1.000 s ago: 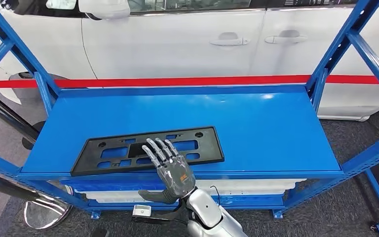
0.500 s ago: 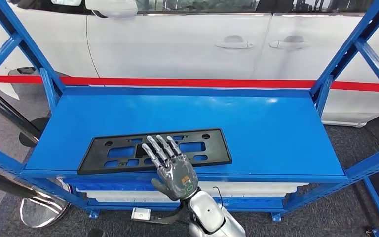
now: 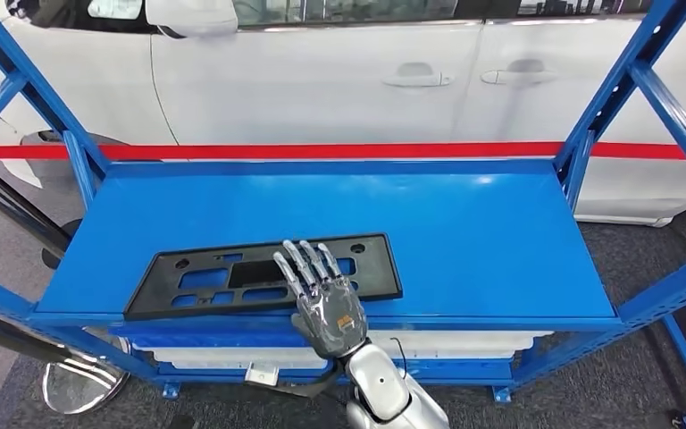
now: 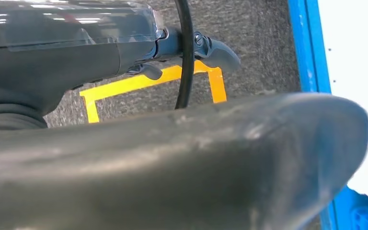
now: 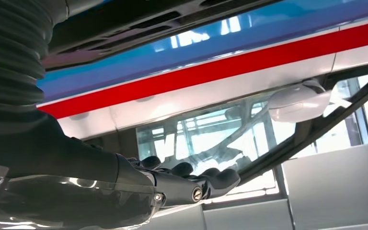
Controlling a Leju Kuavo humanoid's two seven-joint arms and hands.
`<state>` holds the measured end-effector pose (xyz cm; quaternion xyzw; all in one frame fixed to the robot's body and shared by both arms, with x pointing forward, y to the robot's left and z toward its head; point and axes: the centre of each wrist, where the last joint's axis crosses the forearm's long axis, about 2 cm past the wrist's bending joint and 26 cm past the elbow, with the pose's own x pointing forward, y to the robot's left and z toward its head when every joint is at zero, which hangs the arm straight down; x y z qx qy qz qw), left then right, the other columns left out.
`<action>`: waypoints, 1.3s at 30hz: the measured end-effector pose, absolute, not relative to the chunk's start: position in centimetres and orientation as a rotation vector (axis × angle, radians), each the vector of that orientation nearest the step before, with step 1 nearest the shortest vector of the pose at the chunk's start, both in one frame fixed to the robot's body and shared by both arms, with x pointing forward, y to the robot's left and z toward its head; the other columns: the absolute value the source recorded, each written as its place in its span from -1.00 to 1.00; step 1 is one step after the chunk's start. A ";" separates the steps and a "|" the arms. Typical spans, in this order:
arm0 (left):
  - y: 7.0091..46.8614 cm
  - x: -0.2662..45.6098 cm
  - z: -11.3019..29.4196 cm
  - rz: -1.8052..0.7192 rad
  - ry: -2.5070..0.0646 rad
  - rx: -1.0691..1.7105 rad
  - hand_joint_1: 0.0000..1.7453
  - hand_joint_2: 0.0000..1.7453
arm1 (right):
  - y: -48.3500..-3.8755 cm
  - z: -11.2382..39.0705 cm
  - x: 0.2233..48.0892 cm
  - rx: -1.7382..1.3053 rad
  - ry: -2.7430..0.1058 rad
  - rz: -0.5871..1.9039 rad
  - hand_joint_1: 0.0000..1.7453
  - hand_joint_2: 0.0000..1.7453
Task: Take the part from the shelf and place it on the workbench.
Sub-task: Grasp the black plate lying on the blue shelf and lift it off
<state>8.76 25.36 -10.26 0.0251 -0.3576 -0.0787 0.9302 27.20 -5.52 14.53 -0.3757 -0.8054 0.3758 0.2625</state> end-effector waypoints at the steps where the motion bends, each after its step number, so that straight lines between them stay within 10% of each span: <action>1: 25.3 8.8 -10.3 -0.164 -0.733 0.051 -1.00 -1.00 | -5.5 14.4 27.3 -1.020 -2.170 1.021 -1.00 1.00; 23: 25.0 9.8 -10.0 -0.178 -0.745 0.033 -1.00 -1.00 | -6.0 11.6 30.4 -1.046 -1.975 1.199 -1.00 1.00; 24: 24.9 9.9 -10.0 -0.181 -0.744 0.031 -1.00 -1.00 | -6.0 11.7 30.8 -1.054 -1.963 1.200 -0.86 1.00; 28: 24.7 10.2 -9.9 -0.190 -0.738 0.019 -1.00 -1.00 | -6.1 12.1 32.4 -1.099 -1.902 1.208 0.93 1.00; 39: 24.5 10.3 -9.9 -0.192 -0.727 0.011 -1.00 -1.00 | -6.7 11.7 34.1 -1.137 -1.783 1.278 1.00 1.00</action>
